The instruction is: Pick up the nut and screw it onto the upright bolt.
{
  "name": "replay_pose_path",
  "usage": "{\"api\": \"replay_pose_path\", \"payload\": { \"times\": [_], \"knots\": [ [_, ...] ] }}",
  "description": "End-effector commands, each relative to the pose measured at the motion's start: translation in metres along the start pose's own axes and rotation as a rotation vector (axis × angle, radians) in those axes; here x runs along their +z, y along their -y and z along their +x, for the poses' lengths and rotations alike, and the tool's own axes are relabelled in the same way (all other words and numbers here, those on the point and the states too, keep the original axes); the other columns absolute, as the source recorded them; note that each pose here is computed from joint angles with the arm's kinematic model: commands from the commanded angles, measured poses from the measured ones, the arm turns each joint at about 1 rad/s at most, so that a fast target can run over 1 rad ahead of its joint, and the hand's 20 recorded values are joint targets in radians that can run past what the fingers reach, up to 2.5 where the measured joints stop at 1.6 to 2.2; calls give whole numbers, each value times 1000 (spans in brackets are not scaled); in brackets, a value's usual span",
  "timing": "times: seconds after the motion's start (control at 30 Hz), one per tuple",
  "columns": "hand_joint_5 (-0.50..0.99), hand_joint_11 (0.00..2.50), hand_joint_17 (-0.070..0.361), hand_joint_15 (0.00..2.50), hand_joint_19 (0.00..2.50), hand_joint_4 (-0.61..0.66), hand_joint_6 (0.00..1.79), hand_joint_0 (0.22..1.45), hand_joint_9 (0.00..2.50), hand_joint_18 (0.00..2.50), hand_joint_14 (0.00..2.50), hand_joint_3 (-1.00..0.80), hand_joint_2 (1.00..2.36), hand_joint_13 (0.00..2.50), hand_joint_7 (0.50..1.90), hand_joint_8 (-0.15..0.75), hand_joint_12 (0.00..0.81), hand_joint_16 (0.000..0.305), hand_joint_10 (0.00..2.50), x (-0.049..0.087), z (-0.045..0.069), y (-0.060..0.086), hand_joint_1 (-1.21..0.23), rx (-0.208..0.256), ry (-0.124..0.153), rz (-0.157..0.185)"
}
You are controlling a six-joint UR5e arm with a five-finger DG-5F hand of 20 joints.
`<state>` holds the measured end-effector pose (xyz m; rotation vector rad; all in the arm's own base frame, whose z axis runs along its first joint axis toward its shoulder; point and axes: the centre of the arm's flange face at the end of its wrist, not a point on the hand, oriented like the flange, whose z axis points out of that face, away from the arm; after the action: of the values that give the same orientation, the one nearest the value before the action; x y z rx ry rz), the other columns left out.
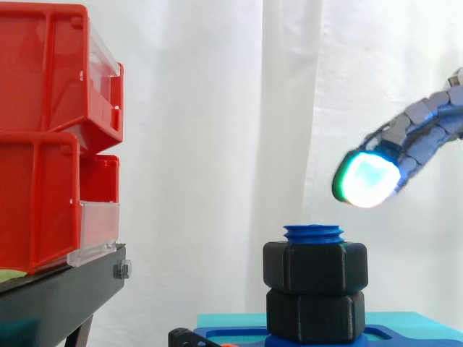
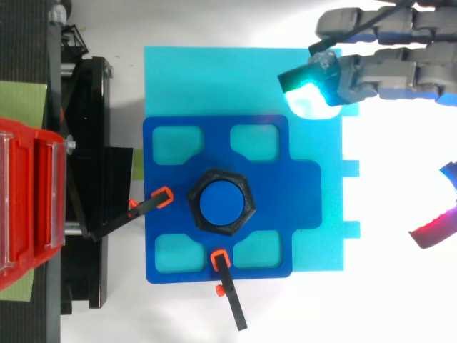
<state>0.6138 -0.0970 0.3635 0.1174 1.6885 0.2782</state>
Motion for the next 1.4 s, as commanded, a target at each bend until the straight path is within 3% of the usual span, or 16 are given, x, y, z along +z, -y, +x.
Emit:
{"api": "replay_pose_path", "payload": {
  "times": [0.0, 0.17, 1.37],
  "knots": [
    [-259, 0, 118, 0, 0, 301, 501, 489, 31, 0, 0, -500, 1000, 0, 569, 254, 400, 53, 0, 4, -3, -1, -279, 8, 39, -11],
    [-259, 0, 120, 0, 0, 210, 501, 487, 7, 0, 0, -500, 1000, 0, 592, 248, 400, 53, 0, 6, -7, -2, -284, 5, 65, -16],
    [-243, 0, 120, 0, 0, 194, 502, 481, 0, 0, 0, -500, 1000, 0, 670, 238, 392, 53, 0, 7, -6, -2, -304, 5, 63, -16]
  ]
}}
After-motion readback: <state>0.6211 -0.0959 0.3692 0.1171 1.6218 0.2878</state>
